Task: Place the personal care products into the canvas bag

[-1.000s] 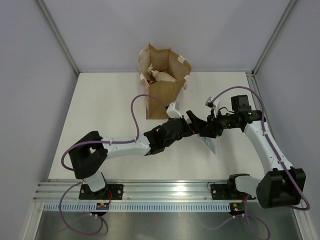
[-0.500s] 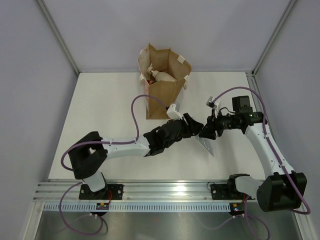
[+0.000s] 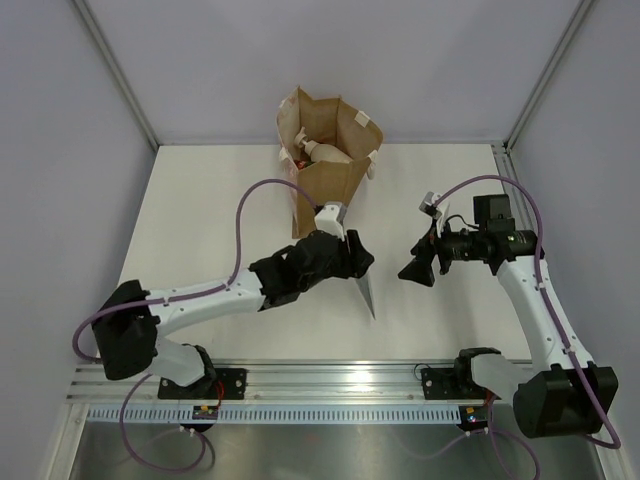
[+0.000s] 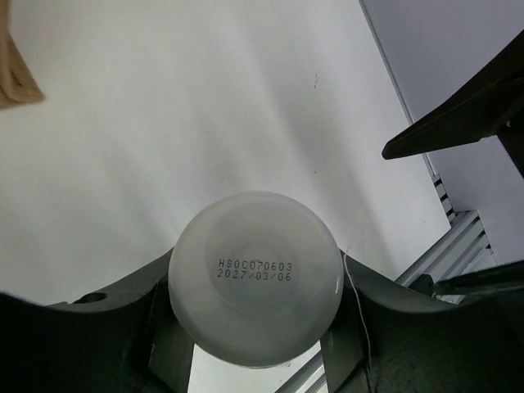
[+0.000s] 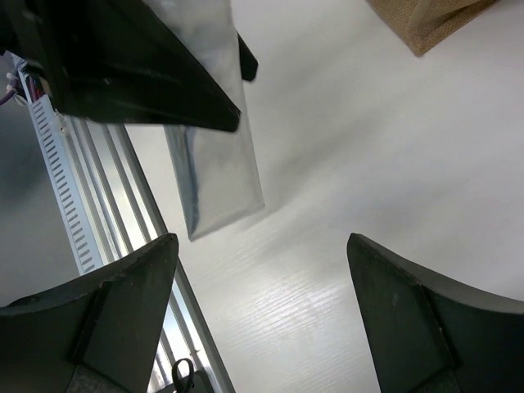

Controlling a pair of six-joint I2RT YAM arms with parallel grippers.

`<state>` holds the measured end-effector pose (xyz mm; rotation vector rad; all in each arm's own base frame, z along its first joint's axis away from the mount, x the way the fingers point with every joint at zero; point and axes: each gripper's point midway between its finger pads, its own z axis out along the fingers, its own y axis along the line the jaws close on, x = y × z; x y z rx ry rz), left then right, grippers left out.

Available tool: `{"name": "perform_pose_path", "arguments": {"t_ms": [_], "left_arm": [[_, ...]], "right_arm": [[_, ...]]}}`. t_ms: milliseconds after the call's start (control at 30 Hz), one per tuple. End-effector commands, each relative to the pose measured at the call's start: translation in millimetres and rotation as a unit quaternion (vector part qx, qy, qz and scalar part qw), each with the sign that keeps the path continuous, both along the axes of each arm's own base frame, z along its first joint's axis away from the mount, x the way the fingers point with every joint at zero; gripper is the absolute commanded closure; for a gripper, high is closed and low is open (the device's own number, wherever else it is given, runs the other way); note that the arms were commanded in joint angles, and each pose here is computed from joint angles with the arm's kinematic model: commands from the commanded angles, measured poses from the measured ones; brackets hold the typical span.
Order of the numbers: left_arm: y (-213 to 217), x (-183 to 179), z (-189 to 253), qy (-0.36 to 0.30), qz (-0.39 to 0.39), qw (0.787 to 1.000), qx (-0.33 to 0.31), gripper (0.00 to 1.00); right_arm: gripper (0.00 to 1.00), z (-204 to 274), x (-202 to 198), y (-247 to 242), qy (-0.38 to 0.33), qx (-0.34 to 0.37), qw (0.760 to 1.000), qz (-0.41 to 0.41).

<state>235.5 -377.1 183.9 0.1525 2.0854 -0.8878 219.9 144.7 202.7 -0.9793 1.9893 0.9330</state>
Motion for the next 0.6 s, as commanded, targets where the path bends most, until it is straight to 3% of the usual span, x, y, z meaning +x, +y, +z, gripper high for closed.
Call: {"name": "perform_pose_path", "arguments": {"t_ms": [0,133,267,500,567], "left_arm": [[10,6,90,-0.083,-0.027,0.995,-0.038,1.0],[38,25,139,-0.123,0.001,0.992,-0.036,1.0],[79,68,195,-0.149,0.058,0.983,-0.09,1.0],[122,136,297,-0.226,0.141,0.946,-0.182,1.0],[130,165,300,-0.237,0.169,0.939,-0.182,1.0]], "right_arm": [[0.08,21,0,0,-0.036,0.018,0.999,0.008],[0.08,20,1,-2,-0.033,0.016,0.999,0.004],[0.09,20,1,-4,-0.036,0.014,0.999,0.001],[0.09,16,2,-4,-0.03,0.012,0.999,0.0],[0.1,14,2,-5,-0.03,0.01,1.0,-0.002]]}}
